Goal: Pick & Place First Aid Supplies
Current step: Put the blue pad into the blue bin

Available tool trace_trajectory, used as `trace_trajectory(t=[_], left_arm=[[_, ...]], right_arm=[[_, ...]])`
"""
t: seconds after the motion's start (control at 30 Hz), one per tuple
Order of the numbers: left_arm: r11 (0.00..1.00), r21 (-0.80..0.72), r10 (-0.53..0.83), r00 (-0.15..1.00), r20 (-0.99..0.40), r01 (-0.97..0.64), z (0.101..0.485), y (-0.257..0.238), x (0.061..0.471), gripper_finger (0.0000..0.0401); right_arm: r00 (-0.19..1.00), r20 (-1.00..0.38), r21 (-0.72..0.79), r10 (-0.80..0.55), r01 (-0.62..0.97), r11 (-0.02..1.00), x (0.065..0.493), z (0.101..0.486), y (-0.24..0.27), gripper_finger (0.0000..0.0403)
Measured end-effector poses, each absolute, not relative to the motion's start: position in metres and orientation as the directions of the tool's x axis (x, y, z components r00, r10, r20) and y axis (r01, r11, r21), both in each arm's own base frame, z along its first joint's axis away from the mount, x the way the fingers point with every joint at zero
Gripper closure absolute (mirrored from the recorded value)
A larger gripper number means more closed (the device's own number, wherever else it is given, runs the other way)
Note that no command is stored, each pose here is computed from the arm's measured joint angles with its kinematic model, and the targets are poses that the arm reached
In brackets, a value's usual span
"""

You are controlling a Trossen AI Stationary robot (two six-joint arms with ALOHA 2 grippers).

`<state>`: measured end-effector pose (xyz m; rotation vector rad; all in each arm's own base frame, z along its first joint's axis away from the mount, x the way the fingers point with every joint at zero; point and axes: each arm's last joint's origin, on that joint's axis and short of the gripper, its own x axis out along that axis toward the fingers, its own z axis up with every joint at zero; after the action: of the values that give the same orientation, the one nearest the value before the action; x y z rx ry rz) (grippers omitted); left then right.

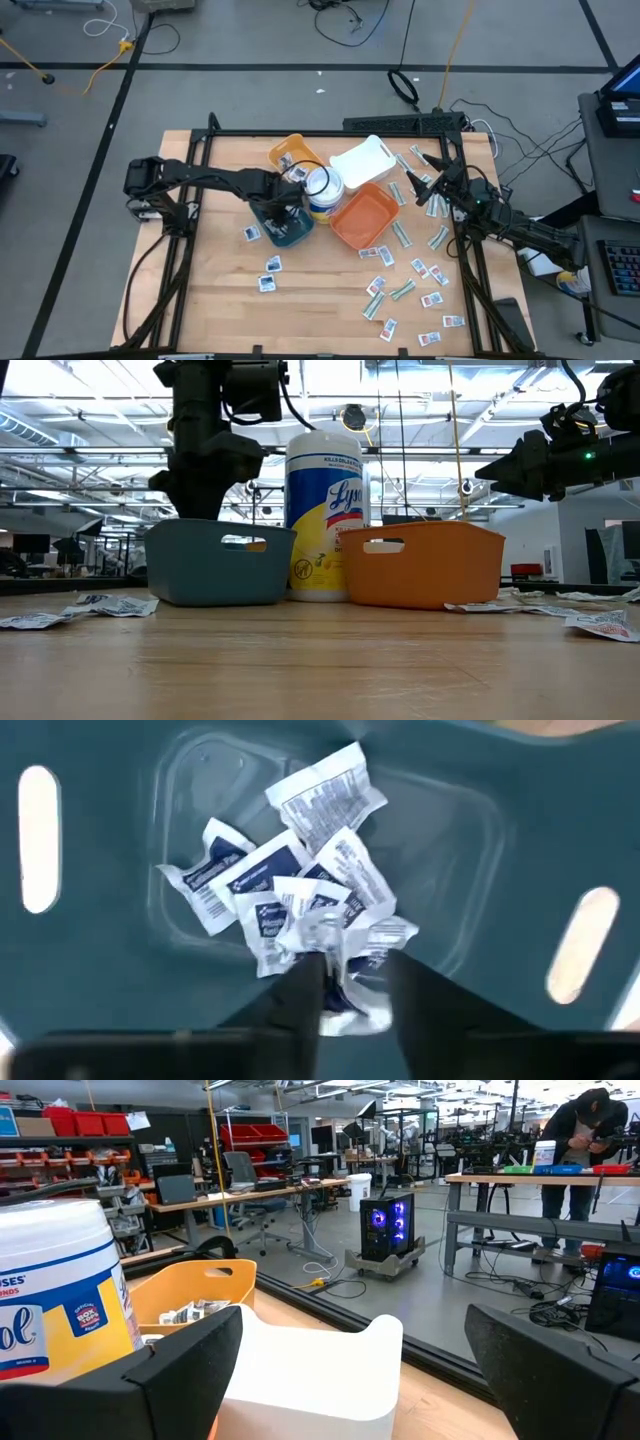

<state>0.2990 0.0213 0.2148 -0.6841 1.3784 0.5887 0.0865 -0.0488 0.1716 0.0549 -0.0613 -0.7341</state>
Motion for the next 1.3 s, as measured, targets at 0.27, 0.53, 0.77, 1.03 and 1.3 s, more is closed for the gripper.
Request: trace_trajectory(t=[0.27,0.53,0.77,1.03,1.3], left_arm=[[0.752,-0.105,-0.008,0.15,-0.989,-0.651,0.23,0.018,0.291,0.0168],[0.934,-0.081,-0.018,0.181,-0.983,-0.347,0.241,0.0,0.286,0.0139],[0.984,-0.065,-0.034,0.184,-0.982,-0.164,0.243,-0.025,0.283,0.0137],[0.998,-0.061,-0.055,0.194,-0.979,-0.025,0.244,-0.084,0.272,0.0137],[0.993,-0.094,-0.108,0.217,-0.97,0.074,0.245,-0.138,0.254,0.0137]], right_arm=[[0.741,0.037,0.071,-0.671,0.668,0.741,0.086,0.172,-0.049,0.0026],[0.741,0.036,0.071,-0.671,0.668,0.741,0.087,0.172,-0.049,0.0026],[0.741,0.037,0.072,-0.671,0.668,0.741,0.086,0.172,-0.049,0.0026],[0.741,0.036,0.072,-0.671,0.668,0.741,0.087,0.172,-0.049,0.0026],[0.741,0.037,0.071,-0.671,0.667,0.741,0.087,0.172,-0.049,0.0026]])
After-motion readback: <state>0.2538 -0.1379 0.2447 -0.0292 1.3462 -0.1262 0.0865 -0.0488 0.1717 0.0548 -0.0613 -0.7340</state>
